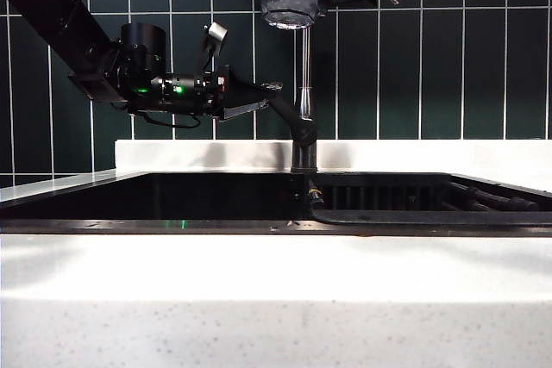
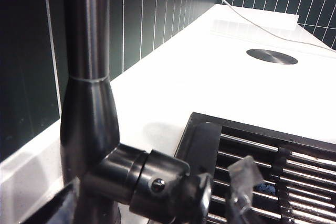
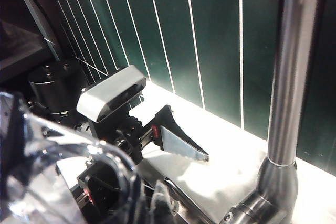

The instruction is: Pick up the mug next to the sink, go to the faucet to get some water, pour the water into the sink, and finally put the mug back to its place.

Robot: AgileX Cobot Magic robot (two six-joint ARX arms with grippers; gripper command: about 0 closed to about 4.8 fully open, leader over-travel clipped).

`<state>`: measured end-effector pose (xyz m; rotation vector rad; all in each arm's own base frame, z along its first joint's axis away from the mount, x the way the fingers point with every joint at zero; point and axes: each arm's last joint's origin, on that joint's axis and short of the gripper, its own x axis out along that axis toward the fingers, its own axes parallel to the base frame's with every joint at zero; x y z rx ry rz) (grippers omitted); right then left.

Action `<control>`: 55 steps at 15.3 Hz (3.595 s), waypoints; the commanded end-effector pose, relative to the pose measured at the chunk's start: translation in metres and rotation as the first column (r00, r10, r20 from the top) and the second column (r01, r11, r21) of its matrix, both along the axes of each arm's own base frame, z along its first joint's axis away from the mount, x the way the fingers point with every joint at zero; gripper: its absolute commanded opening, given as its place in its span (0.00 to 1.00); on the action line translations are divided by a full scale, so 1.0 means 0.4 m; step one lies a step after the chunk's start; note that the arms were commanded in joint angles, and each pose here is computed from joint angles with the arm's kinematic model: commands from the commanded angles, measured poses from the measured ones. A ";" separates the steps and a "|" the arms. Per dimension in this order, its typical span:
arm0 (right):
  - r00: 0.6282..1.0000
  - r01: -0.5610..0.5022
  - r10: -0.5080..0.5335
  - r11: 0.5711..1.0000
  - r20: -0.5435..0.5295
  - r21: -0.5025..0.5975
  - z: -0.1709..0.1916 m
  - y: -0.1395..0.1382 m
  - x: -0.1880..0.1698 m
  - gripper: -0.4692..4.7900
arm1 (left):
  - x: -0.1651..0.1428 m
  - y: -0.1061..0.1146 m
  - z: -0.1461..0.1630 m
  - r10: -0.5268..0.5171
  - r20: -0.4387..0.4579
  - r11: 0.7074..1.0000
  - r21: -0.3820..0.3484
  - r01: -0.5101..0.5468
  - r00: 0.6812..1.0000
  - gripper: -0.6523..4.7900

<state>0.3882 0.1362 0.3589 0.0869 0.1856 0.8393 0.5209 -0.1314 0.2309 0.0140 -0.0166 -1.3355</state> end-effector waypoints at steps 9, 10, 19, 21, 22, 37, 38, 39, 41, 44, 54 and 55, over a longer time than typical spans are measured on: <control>0.999 -0.006 0.006 1.000 0.032 0.012 0.018 -0.001 -0.004 0.08 | -0.004 -0.014 0.009 -0.010 0.029 1.000 0.001 0.010 1.000 0.79; 0.999 -0.006 0.006 1.000 0.032 0.012 0.018 -0.001 -0.004 0.08 | -0.005 -0.018 0.009 -0.004 0.031 1.000 0.002 0.004 1.000 0.79; 0.999 -0.007 0.006 1.000 0.033 0.012 0.018 -0.001 -0.004 0.08 | 0.008 -0.015 0.008 0.178 0.030 0.984 -0.002 -0.178 0.984 0.79; 0.999 -0.007 0.007 1.000 0.036 0.010 0.018 -0.001 -0.004 0.08 | 0.011 -0.013 0.008 0.230 0.028 0.973 -0.003 -0.230 0.973 0.79; 0.999 -0.007 0.007 1.000 0.036 0.010 0.018 -0.001 -0.004 0.08 | 0.015 -0.011 0.007 0.286 0.023 0.958 -0.001 -0.286 0.958 0.79; 0.998 0.000 0.005 0.996 0.060 -0.094 0.024 -0.016 -0.024 0.08 | -0.002 0.045 0.007 -0.035 -0.073 0.999 0.015 0.037 0.997 0.66; 0.998 -0.001 0.006 0.995 0.055 -0.100 0.025 -0.017 -0.027 0.08 | -0.001 0.064 0.005 -0.023 -0.093 0.999 0.026 0.026 0.995 0.66; 0.998 -0.001 0.007 0.995 0.058 -0.101 0.027 -0.017 -0.029 0.08 | -0.001 0.091 0.003 0.001 -0.120 0.999 0.044 0.005 0.993 0.63; 0.997 0.000 0.008 0.993 0.071 -0.114 0.031 -0.018 -0.033 0.08 | -0.017 0.119 -0.005 0.010 -0.140 0.994 0.108 0.005 0.990 0.52; 0.998 -0.001 0.008 0.992 0.058 -0.123 0.019 -0.020 -0.038 0.08 | -0.116 0.120 0.027 -0.081 -0.096 0.958 0.268 0.104 0.992 0.10; 0.994 0.104 -0.098 0.985 0.047 -0.136 -0.100 -0.097 -0.153 0.08 | -0.322 0.126 0.062 -0.358 -0.119 0.930 0.042 0.365 0.926 0.12; 0.994 0.106 -0.099 0.985 0.055 -0.134 -0.097 -0.099 -0.161 0.08 | -0.337 0.126 0.060 -0.360 -0.133 0.929 0.040 0.368 0.923 0.12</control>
